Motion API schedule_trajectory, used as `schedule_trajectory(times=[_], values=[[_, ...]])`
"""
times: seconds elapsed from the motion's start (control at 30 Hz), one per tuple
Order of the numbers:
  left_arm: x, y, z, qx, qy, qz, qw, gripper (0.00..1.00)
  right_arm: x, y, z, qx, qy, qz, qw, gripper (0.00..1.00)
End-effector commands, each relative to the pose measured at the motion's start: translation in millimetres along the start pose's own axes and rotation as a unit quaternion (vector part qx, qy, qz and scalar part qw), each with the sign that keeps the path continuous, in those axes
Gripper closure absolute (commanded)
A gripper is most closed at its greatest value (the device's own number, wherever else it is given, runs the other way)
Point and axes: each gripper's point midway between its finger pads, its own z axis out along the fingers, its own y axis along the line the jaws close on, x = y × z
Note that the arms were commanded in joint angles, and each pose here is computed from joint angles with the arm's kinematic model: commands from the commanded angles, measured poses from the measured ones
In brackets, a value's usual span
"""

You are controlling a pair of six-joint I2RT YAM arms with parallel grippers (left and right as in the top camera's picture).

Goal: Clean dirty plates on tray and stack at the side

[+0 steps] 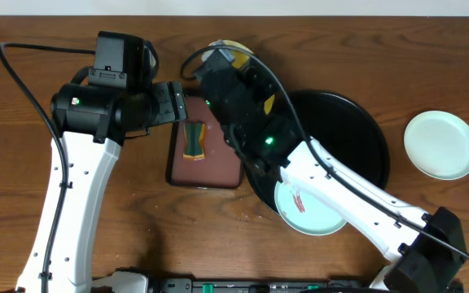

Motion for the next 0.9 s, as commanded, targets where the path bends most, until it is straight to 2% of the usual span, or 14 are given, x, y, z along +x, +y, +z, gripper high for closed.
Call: schedule_trajectory(times=[0.0, 0.73, 0.87], values=[[-4.6, 3.9, -5.0, -0.007, -0.012, -0.001, 1.000, 0.15, -7.9, -7.9, -6.1, 0.018, -0.005, -0.011, 1.000, 0.99], [-4.6, 3.9, -5.0, -0.007, -0.012, -0.001, 1.000, 0.16, -17.5, -13.5, -10.6, 0.035, -0.017, -0.014, 0.999, 0.99], [-4.6, 3.9, -5.0, -0.007, -0.012, -0.001, 1.000, 0.16, -13.7, -17.2, -0.7, 0.027, -0.018, 0.008, 0.999, 0.99]])
